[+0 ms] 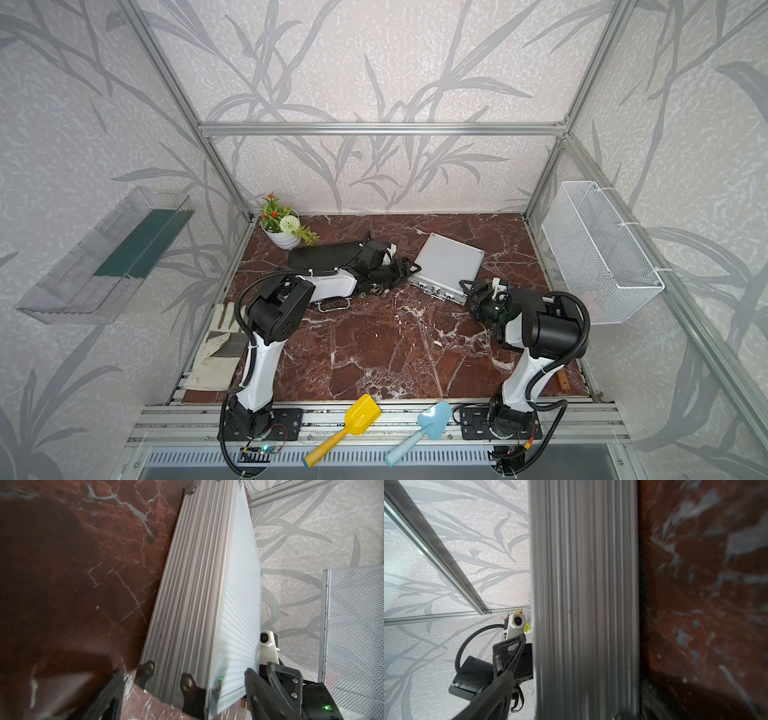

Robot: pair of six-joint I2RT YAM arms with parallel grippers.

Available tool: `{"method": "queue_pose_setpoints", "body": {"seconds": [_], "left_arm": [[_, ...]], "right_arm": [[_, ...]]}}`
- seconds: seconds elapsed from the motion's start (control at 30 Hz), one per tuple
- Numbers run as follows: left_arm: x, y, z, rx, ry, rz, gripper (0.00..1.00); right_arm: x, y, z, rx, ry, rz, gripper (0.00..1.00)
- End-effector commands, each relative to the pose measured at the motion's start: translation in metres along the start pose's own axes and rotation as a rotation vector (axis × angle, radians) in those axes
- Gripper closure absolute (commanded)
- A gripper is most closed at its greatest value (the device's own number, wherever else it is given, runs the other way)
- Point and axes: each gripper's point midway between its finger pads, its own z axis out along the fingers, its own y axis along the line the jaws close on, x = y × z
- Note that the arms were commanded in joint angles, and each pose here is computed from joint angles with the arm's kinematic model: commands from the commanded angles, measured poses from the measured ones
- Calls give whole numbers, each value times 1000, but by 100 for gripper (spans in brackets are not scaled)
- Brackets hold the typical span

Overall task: Open the poker set cases
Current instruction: Pick up the poker set case from the center of the board.

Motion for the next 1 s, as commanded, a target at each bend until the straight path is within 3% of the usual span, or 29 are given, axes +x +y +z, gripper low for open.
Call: {"method": "queue_pose_setpoints", "body": {"seconds": [0.0, 0.43, 0.73, 0.97], "left_arm": [[8, -16, 11, 75, 43, -9, 22], [15, -67, 5, 199, 63, 64, 26], [11, -102, -29, 221, 14, 153, 26], [7, -104, -56, 171, -52, 194, 22]], "right_arm": [[20, -28, 2, 45, 37, 160, 14], [16, 8, 6, -85, 58, 149, 31], [13, 34, 1, -135, 54, 147, 49], [11, 63, -8, -194, 60, 131, 58]]}}
